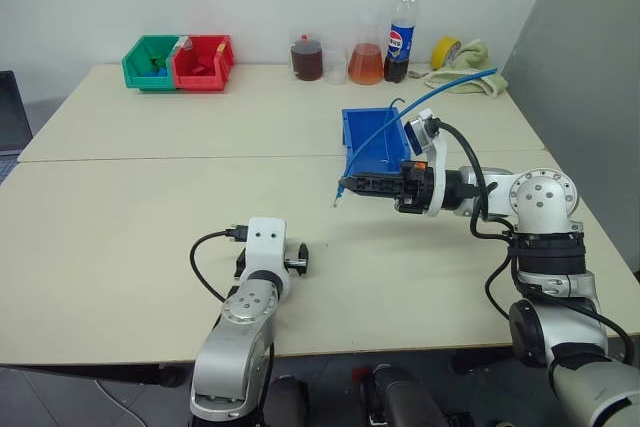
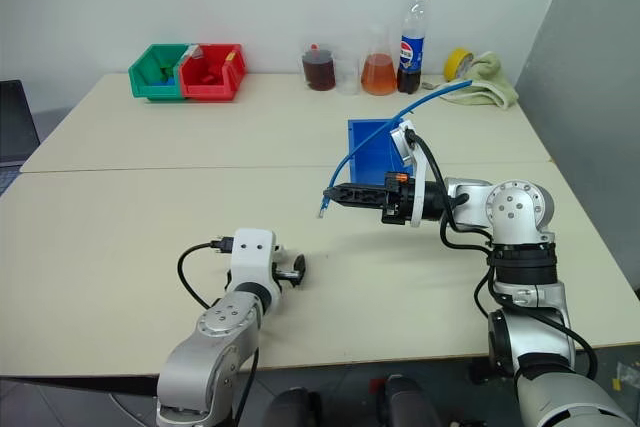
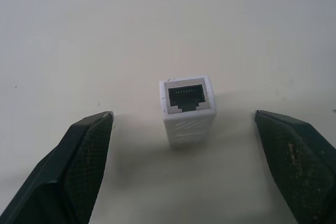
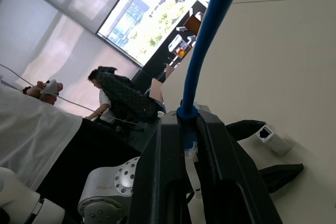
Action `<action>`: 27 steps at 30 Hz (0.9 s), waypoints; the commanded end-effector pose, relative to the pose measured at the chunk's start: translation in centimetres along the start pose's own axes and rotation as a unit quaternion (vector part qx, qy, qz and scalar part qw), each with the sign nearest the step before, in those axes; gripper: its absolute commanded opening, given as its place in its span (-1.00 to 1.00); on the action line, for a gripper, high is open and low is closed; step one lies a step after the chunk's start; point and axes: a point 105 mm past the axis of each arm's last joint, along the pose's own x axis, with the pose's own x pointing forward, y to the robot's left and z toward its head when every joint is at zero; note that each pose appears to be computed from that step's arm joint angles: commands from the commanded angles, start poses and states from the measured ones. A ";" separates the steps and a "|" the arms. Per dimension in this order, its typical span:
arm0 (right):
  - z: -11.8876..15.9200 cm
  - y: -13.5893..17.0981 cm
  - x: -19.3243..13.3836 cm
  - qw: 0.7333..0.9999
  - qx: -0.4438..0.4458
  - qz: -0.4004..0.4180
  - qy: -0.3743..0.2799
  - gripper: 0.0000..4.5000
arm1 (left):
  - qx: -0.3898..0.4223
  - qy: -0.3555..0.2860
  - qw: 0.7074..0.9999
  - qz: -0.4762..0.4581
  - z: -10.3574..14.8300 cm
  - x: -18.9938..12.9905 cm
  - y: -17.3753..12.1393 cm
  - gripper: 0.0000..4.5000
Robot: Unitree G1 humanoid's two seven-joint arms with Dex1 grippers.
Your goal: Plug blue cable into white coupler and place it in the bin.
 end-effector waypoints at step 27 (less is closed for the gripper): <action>1.3 0.8 -0.1 0.999 -0.029 0.007 -0.019 -0.97 | 0.015 -0.009 1.000 -0.015 0.3 0.1 0.7 -0.65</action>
